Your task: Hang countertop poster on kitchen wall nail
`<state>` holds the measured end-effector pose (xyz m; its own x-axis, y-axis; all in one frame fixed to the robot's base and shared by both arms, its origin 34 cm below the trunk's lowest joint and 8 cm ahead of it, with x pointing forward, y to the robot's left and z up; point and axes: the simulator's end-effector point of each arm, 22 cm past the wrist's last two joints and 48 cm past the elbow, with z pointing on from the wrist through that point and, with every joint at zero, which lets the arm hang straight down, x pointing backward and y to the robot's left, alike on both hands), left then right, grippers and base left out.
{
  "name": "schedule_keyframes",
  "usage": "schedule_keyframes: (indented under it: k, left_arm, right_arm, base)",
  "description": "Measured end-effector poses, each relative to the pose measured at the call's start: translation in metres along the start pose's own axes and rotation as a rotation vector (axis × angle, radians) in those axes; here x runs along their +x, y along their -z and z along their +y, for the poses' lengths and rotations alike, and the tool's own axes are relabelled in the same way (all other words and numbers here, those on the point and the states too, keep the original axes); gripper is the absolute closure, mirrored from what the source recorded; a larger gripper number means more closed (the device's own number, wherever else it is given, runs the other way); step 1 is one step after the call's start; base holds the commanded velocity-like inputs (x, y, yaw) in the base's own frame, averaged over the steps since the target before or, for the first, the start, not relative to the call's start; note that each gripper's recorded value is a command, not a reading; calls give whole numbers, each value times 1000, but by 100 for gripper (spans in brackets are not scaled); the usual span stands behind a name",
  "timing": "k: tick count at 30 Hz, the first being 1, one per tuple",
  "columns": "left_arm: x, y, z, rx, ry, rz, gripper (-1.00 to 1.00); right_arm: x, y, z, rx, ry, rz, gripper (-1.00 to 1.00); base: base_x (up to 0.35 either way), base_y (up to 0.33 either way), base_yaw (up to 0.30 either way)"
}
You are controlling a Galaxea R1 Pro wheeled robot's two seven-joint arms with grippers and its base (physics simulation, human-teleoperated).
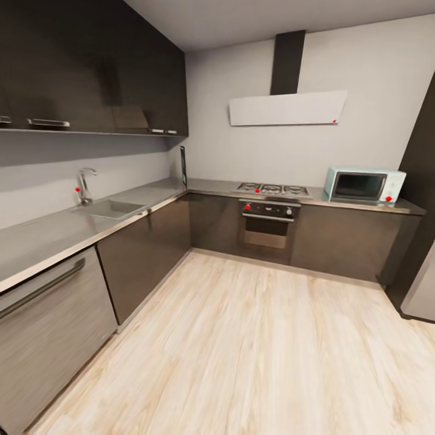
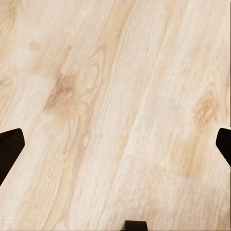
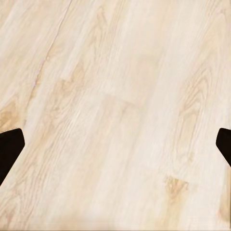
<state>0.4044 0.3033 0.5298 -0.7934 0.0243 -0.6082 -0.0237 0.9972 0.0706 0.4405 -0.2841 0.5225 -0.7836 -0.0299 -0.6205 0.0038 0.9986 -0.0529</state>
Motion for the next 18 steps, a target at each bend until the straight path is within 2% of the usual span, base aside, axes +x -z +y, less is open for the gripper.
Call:
schedule_keyframes:
  k: [18]
  left_arm:
    - [0, 0, 0, 0, 0, 0, -100]
  right_arm:
    - [3, 0, 1, -2, 0, 6, -100]
  base:
    - [306, -143, 0]
